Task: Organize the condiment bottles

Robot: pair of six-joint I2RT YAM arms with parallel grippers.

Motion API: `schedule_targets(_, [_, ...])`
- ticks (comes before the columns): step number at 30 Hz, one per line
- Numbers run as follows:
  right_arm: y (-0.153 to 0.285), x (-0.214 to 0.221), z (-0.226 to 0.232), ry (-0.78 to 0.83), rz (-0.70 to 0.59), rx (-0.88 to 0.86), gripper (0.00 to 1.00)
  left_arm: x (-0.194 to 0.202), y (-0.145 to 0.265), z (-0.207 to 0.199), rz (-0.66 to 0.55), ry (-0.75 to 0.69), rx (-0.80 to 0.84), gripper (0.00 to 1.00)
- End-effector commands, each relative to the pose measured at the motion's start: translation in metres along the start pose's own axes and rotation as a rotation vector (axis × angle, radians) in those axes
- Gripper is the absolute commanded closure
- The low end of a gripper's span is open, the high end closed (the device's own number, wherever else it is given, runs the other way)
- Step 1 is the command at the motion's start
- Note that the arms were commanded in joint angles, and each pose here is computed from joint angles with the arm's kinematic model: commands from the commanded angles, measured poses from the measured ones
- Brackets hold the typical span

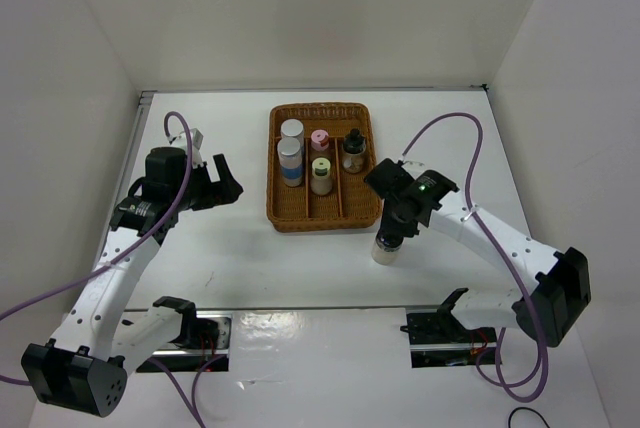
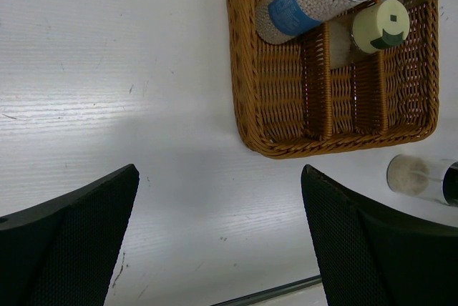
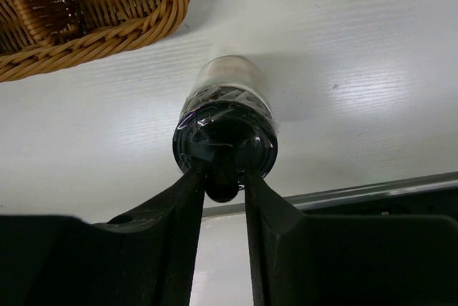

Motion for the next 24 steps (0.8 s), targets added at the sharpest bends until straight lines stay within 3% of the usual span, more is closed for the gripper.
schedule_targets(1, [-0.005,0.000,0.004,-0.007,-0.006,0.010,0.67,-0.005,0.002,-0.002,-0.032,-0.027,0.027,0.00])
schedule_targets(9, [-0.011,-0.001,0.006,-0.001,0.002,0.028,0.75,-0.005,0.002,-0.002,-0.032,-0.027,0.027,0.00])
schedule_targets(16, [-0.009,-0.003,0.005,-0.010,-0.006,0.035,0.91,-0.005,0.002,-0.002,-0.032,-0.027,0.027,0.00])
schedule_targets(24, [0.021,-0.015,0.001,-0.024,-0.060,-0.008,0.98,-0.005,0.002,-0.002,-0.032,-0.027,0.027,0.00])
Point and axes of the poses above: each gripper's point midway between its finger pads, its own y axis back along the fingers, its own z axis along the line the jaws close on, x = y × z, the point moved 7 cm from there along y, back along the fingers, and after that the axes turned 13 degrees about y, right-handed, at the moved point
